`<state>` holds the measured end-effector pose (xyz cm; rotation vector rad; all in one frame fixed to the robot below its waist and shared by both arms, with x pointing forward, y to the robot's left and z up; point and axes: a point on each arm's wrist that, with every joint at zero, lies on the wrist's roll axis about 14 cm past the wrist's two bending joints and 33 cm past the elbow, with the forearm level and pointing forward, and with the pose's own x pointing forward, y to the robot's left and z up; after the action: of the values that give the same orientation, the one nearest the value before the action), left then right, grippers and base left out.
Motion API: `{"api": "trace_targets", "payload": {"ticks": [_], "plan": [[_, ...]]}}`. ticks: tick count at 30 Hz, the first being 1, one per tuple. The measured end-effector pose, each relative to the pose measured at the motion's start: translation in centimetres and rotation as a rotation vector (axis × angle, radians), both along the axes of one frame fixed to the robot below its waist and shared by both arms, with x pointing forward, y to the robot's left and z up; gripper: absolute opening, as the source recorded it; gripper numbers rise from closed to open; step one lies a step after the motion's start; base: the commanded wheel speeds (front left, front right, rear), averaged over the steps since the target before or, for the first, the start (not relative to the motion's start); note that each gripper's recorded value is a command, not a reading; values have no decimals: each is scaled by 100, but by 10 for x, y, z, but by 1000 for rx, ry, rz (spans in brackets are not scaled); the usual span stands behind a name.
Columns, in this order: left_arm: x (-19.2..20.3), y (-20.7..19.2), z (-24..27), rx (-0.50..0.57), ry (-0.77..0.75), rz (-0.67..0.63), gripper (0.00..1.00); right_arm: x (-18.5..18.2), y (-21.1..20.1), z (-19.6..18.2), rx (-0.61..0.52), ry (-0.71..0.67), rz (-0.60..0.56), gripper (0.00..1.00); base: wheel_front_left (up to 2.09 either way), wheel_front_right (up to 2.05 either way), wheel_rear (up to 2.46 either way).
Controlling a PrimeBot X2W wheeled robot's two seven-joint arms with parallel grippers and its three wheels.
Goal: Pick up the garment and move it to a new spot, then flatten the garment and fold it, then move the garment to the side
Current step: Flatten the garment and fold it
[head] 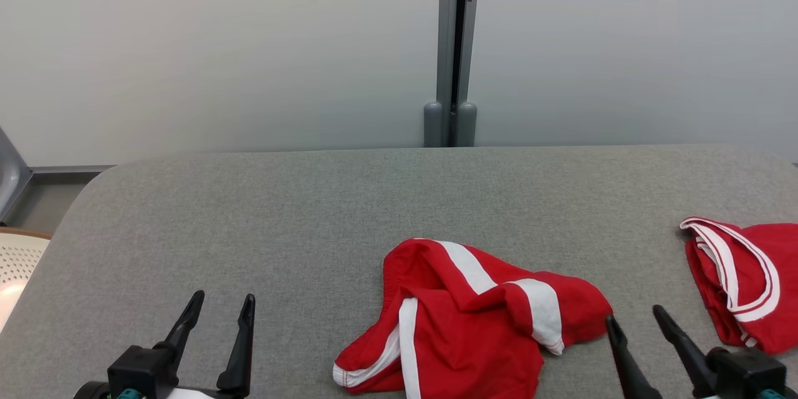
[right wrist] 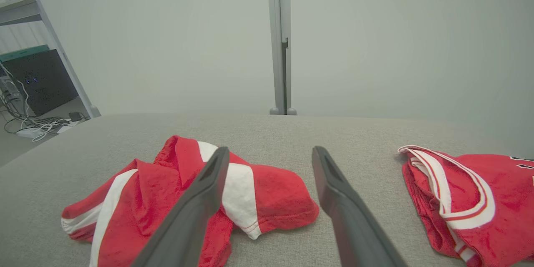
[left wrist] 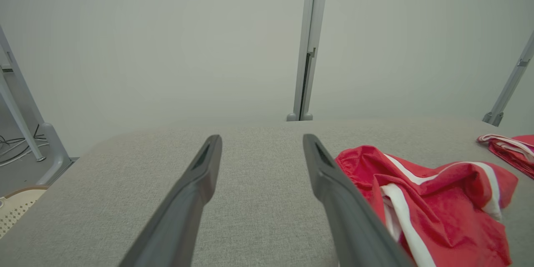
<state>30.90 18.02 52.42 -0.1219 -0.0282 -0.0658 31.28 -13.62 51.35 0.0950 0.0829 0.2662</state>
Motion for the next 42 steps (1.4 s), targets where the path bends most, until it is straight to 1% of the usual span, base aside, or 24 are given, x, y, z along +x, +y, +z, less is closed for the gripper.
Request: {"api": "trace_targets", "payload": {"ticks": [4, 8, 10, 11, 12, 14, 19, 21, 22, 24, 29, 32, 36, 42], "plan": [[4, 1, 6, 1, -16, 0, 100, -2, 38, -12, -20, 50, 130, 100, 0, 0, 0], [7, 4, 7, -6, -24, 12, 100, -15, 82, -43, -26, 163, 286, 100, 0, 0, 0], [8, 8, 6, -11, -26, 28, 100, -21, 99, -60, -28, 221, 346, 100, 0, 0, 0], [9, 10, 7, -16, -35, 35, 100, -28, 110, -80, -49, 286, 399, 100, 0, 0, 0], [9, 13, 7, -19, -39, 45, 100, -31, 115, -87, -49, 311, 418, 100, 0, 0, 0], [10, 17, 8, -21, -48, 59, 100, -37, 119, -109, -87, 379, 455, 100, 0, 0, 0], [12, 29, 11, -24, -69, 98, 100, -40, 128, -139, -117, 464, 504, 100, 0, 0, 0], [13, 31, 11, -26, -72, 108, 100, -40, 128, -152, -148, 505, 518, 100, 0, 0, 0], [13, 32, 11, -27, -72, 113, 100, -40, 129, -155, -151, 517, 523, 76, 0, 0, 0], [15, 32, 12, -30, -79, 114, 100, -41, 132, -161, -163, 540, 542, 0, 0, 0, 0], [15, 34, 10, -31, -80, 122, 100, -41, 137, -160, -139, 539, 552, 0, 0, 0, 0], [18, 33, 10, -39, -85, 117, 100, -35, 135, -151, -119, 497, 546, 0, 0, 0, 0], [24, 28, 9, -35, -86, 101, 100, -14, 128, -122, -65, 400, 499, 0, 0, 0, 0], [34, 17, 8, -34, -84, 65, 100, 24, 99, -79, -13, 270, 371, 0, 0, 0, 0]]}}
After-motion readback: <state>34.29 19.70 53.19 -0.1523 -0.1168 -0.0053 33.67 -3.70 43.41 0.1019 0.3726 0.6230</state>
